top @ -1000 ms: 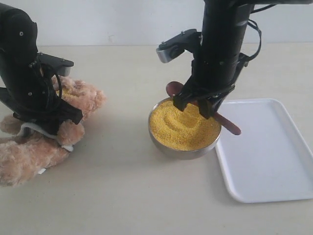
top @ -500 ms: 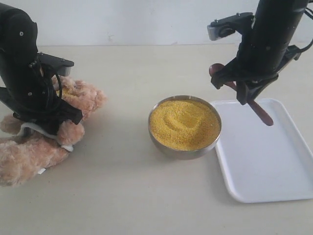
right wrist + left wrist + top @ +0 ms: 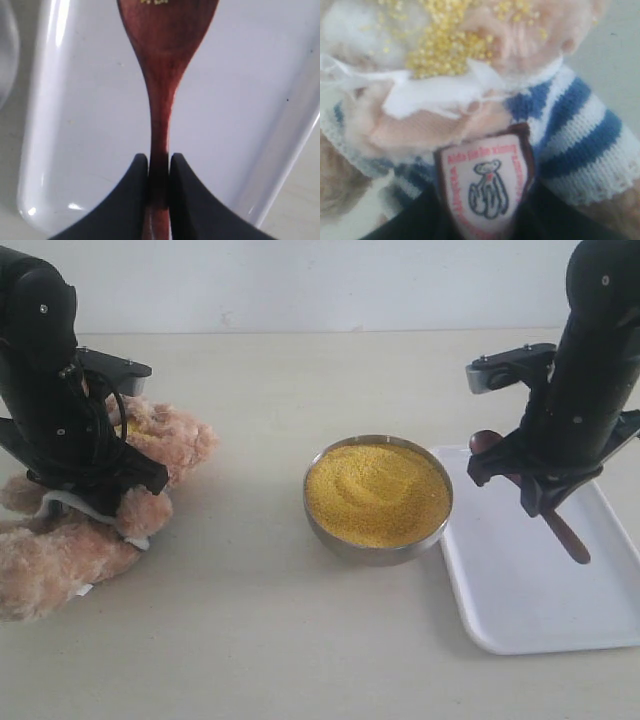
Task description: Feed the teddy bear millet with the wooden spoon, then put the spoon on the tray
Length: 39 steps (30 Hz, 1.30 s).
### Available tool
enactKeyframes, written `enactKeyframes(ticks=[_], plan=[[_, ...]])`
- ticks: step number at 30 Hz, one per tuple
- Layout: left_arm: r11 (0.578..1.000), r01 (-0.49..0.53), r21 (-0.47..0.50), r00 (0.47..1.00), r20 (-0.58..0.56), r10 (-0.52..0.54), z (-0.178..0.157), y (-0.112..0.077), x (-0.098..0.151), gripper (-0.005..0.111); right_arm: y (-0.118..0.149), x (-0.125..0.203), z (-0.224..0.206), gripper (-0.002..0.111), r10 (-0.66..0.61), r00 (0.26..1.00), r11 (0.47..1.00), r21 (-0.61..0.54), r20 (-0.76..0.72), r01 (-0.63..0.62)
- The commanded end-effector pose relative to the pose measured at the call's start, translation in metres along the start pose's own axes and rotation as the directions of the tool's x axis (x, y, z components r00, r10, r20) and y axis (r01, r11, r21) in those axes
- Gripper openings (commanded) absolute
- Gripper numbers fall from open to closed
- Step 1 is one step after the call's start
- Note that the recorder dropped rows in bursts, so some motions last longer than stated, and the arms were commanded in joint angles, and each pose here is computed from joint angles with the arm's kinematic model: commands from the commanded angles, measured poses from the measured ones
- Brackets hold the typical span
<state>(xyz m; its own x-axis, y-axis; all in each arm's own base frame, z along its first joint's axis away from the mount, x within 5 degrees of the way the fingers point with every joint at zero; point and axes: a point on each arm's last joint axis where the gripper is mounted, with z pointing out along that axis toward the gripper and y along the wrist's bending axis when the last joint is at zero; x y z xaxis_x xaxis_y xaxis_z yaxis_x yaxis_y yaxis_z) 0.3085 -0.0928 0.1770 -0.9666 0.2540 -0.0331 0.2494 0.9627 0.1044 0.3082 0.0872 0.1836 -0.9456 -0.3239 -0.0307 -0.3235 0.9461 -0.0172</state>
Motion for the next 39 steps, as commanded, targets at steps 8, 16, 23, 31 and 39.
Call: enactKeyframes(ticks=[8,16,23,31,39], plan=[[0.999,0.032,0.04,0.999,0.007,-0.033,-0.001,-0.002,0.0,0.014,-0.005,0.007,0.011,0.0,0.0,1.0,1.0,-0.006,0.023,0.0],[0.996,0.076,0.05,0.997,0.005,-0.077,-0.001,-0.003,0.0,0.07,-0.006,0.005,0.01,0.0,-0.014,0.999,1.0,-0.004,0.044,0.014],[0.999,0.022,0.033,0.999,0.033,-0.024,-0.006,-0.001,-0.005,0.082,-0.006,0.005,0.01,0.0,-0.014,0.999,1.0,-0.003,0.05,0.014],[0.997,0.039,0.06,0.976,0.214,-0.051,-0.049,0.002,-0.012,0.082,-0.006,0.005,0.01,0.0,-0.016,0.999,1.0,-0.003,0.047,0.016],[0.996,0.044,0.073,0.962,0.267,-0.062,-0.065,0.003,-0.008,0.082,-0.006,0.003,0.012,0.0,-0.004,0.998,1.0,-0.003,0.06,0.004]])
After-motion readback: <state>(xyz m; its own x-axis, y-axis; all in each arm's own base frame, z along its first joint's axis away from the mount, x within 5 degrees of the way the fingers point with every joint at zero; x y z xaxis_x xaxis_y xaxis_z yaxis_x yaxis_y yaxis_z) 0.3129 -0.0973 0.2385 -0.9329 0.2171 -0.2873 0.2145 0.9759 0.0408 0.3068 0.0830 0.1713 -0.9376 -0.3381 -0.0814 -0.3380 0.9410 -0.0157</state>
